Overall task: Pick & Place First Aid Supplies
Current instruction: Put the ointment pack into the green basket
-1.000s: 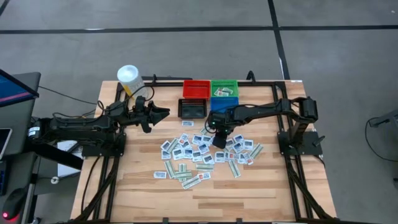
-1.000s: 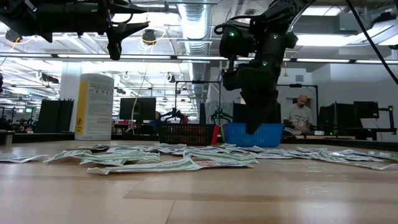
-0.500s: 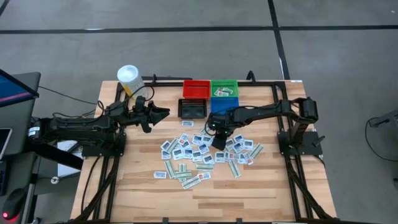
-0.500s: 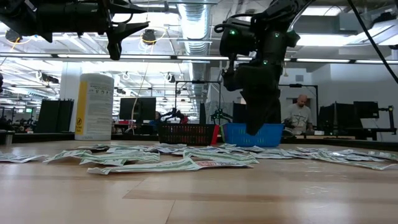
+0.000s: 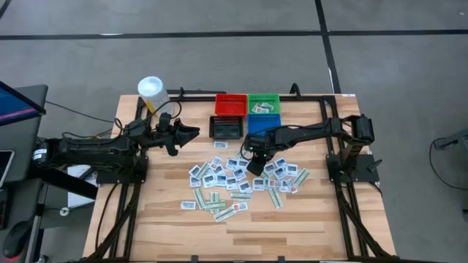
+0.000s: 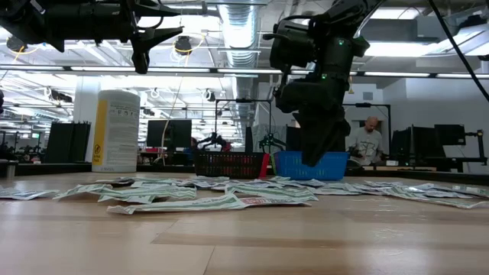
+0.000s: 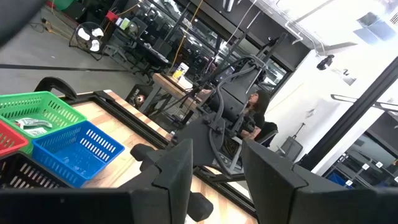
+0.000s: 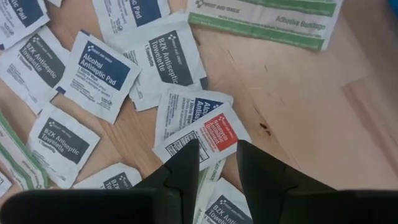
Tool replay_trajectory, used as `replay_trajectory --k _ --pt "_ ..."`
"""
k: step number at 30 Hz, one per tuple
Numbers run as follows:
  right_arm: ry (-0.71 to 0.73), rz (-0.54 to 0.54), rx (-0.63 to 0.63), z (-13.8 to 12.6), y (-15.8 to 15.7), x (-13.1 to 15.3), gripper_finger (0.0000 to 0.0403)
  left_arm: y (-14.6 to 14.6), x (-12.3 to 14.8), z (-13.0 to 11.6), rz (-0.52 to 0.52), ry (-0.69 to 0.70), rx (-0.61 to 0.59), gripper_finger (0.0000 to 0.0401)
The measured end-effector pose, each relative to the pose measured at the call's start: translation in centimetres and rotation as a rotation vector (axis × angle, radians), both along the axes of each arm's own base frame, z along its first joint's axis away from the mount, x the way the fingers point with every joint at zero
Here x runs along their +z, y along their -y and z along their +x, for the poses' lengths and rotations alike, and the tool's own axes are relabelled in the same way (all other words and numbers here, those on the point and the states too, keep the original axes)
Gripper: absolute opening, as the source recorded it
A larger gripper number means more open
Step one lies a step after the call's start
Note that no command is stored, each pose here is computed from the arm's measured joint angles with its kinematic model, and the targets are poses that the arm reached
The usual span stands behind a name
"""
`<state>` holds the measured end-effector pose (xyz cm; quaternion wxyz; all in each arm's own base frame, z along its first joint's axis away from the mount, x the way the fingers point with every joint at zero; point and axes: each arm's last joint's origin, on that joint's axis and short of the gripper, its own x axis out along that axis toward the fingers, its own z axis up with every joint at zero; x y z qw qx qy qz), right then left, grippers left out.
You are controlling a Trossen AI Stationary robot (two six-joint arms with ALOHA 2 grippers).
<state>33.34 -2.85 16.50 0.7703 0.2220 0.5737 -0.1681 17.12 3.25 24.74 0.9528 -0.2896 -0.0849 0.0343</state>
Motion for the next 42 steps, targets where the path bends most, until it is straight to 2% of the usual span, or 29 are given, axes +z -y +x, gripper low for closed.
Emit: replay_trajectory --k 15,18,24,27,32,42 --pt "-0.011 -0.009 -0.044 -0.1 -0.1 0.0 0.0113 0.0 0.0 0.0 0.000 0.001 0.000 0.0140" --pt "-0.012 -0.016 -0.039 -0.1 -0.1 0.0 0.0140 0.0 0.0 0.0 0.000 0.001 0.000 0.0140" --pt "-0.022 -0.015 -0.041 -0.2 -0.1 -0.1 0.0220 0.0 0.0 0.0 0.000 0.001 0.000 0.0140" --pt "-0.036 -0.027 -0.047 -0.3 0.0 -0.1 0.0240 0.0 0.0 0.0 0.000 0.001 0.000 0.0140" --pt "-0.027 -0.031 -0.068 -0.6 0.1 -0.8 0.0236 0.0 0.0 0.0 0.000 0.000 0.000 0.0140" --pt "0.051 -0.023 -0.109 -1.0 0.1 -2.6 0.0188 0.0 0.0 0.0 0.000 0.001 0.001 0.0140"
